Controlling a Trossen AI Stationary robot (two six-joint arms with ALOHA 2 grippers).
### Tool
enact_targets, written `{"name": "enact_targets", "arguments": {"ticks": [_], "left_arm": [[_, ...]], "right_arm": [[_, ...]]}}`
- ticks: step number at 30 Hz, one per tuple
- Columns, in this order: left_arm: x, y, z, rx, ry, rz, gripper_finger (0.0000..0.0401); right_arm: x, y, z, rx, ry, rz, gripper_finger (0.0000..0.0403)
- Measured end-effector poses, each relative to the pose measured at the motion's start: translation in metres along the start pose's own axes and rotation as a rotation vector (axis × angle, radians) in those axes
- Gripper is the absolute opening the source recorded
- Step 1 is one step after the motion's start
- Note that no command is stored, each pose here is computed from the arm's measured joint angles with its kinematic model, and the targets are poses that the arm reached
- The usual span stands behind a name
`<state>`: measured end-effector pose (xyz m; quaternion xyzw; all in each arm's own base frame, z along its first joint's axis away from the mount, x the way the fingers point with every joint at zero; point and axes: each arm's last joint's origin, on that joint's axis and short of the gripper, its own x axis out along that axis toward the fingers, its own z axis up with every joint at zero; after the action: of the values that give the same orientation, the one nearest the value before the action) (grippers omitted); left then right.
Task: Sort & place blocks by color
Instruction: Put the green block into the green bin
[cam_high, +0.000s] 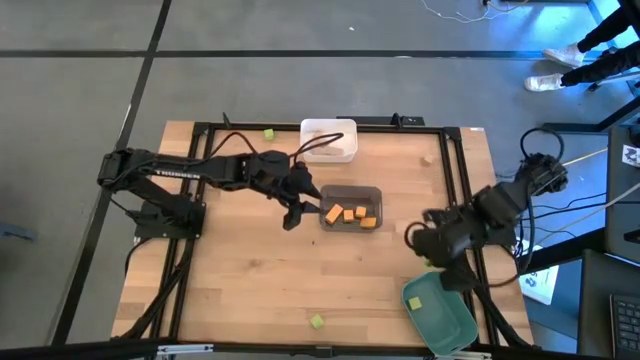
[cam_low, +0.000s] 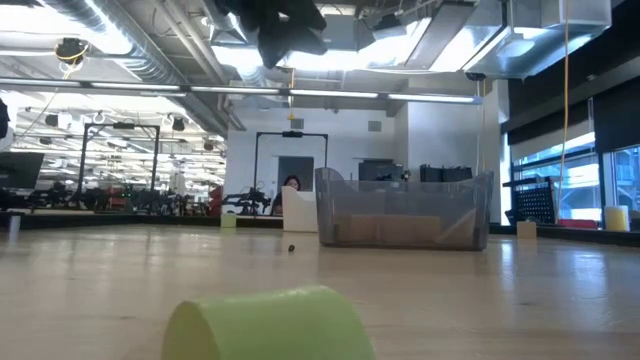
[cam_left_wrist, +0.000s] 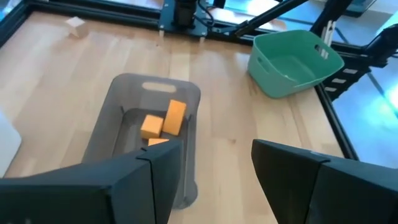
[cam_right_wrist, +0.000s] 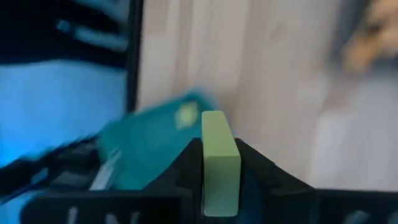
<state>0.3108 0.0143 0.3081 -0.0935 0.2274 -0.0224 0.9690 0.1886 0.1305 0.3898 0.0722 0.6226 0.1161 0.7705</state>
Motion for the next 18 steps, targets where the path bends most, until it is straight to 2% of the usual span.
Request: {"name": "enact_targets", "arguments": {"ticks": [3, 8, 13, 18], "left_arm": [[0.000, 0.003, -0.002, -0.007, 0.020, 0.012, 0.0182], [-0.001, 0.007, -0.003, -0.015, 0.033, 0.025, 0.0182], [-0.002, 0.010, -0.002, 0.010, 0.031, 0.030, 0.0182], [-0.003, 0.009, -0.002, 0.019, 0.026, 0.030, 0.0182]], "right_arm": [[0.008, 0.012, -0.011, 0.098, 0.170, 0.047, 0.0058], [0.039, 0.030, -0.024, 0.187, 0.312, 0.113, 0.0058], [0.089, 0.036, -0.033, 0.177, 0.333, 0.153, 0.0058], [0.137, 0.028, -0.042, 0.167, 0.344, 0.192, 0.0058]]}}
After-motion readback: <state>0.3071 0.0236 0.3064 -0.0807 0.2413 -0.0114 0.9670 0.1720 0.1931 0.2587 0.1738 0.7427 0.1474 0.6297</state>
